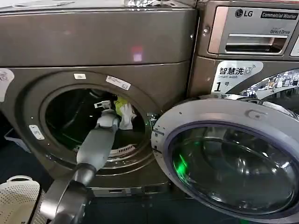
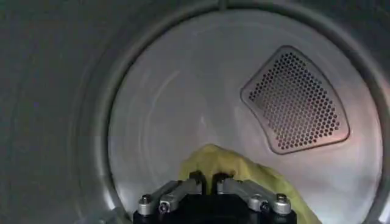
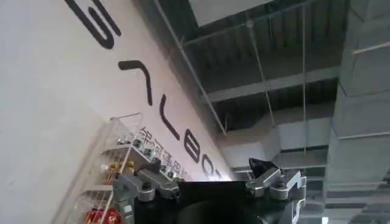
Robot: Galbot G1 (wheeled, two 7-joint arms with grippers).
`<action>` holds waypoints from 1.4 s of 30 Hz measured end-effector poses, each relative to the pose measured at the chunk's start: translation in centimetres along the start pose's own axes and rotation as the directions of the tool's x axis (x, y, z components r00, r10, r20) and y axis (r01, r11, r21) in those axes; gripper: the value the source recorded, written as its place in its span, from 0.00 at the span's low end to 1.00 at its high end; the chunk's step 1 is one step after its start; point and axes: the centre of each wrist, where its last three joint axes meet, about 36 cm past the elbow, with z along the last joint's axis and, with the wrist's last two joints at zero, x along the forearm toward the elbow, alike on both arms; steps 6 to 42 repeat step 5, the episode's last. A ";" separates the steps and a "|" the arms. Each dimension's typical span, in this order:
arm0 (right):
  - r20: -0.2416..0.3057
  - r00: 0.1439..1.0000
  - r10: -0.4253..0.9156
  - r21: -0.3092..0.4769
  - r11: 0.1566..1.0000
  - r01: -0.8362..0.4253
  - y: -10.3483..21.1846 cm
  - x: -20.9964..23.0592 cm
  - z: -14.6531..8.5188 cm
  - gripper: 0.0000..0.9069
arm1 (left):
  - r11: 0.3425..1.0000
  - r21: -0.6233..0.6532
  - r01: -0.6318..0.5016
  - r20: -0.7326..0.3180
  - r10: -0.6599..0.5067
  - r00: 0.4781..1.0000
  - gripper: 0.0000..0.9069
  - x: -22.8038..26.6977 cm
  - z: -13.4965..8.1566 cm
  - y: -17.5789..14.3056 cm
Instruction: Grasp the clothes from the dryer.
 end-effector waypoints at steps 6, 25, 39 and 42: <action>0.000 1.000 0.003 0.001 1.000 -0.003 -0.1 0.0 -0.1 1.00 | 1.000 -0.001 0.000 0.002 0.000 1.000 0.00 0.0 0.0 0.1; 0.000 1.000 0.003 0.001 1.000 -0.003 -0.1 0.0 -0.1 1.00 | 1.000 -0.001 0.000 0.002 0.000 1.000 0.00 0.0 0.0 0.1; 0.000 1.000 0.003 0.001 1.000 -0.003 -0.1 0.0 -0.1 1.00 | 1.000 -0.001 0.000 0.002 0.000 1.000 0.00 0.0 0.0 0.1; 0.000 1.000 0.003 0.001 1.000 -0.003 -0.1 0.0 -0.1 1.00 | 1.000 -0.001 0.000 0.002 0.000 1.000 0.00 0.0 0.0 0.1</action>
